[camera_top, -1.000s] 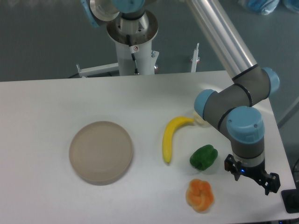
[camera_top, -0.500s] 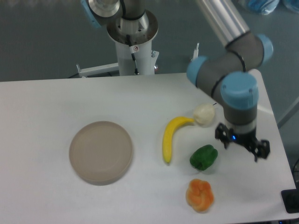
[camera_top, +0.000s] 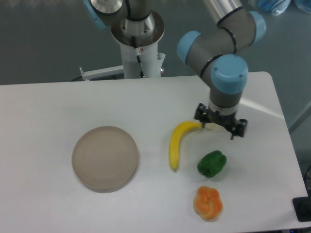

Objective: Pick up the banana from the table
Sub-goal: 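Move the open gripper over the yellow banana and lower it, then close the gripper on the banana's stem end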

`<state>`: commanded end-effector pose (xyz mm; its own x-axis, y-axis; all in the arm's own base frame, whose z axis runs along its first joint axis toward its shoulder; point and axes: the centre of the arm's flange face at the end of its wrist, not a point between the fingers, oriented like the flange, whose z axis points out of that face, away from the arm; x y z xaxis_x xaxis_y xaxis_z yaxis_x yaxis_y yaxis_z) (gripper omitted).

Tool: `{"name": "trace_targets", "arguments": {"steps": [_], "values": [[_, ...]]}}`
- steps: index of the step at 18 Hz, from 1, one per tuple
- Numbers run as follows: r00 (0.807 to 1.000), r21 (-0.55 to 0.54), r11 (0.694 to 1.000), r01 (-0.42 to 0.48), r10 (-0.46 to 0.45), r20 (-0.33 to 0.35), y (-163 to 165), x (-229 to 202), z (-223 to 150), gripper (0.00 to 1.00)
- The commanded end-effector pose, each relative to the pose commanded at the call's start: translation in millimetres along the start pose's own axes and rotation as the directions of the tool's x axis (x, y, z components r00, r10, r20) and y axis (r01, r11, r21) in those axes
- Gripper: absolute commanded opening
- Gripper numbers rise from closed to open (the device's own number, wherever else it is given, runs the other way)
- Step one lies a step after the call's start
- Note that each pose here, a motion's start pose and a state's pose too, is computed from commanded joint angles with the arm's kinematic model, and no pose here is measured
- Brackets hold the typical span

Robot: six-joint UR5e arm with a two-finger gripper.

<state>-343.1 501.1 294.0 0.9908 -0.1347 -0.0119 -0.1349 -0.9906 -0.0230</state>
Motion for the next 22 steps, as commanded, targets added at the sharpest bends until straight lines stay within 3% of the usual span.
{"name": "trace_targets", "arguments": {"steps": [3, 6, 8, 22], "values": [[0.999, 0.046, 0.999, 0.0, 0.002, -0.038, 0.8, 12.7, 16.1, 1.0], [0.999, 0.077, 0.996, -0.047, 0.047, 0.002, 0.7, 24.9, 34.0, 1.0], [0.995, 0.073, 0.993, -0.097, 0.096, 0.012, -1.6, 38.0, 52.1, 1.0], [0.993, 0.033, 0.993, -0.111, 0.112, -0.023, 5.3, 67.2, 96.6, 1.0]]}}
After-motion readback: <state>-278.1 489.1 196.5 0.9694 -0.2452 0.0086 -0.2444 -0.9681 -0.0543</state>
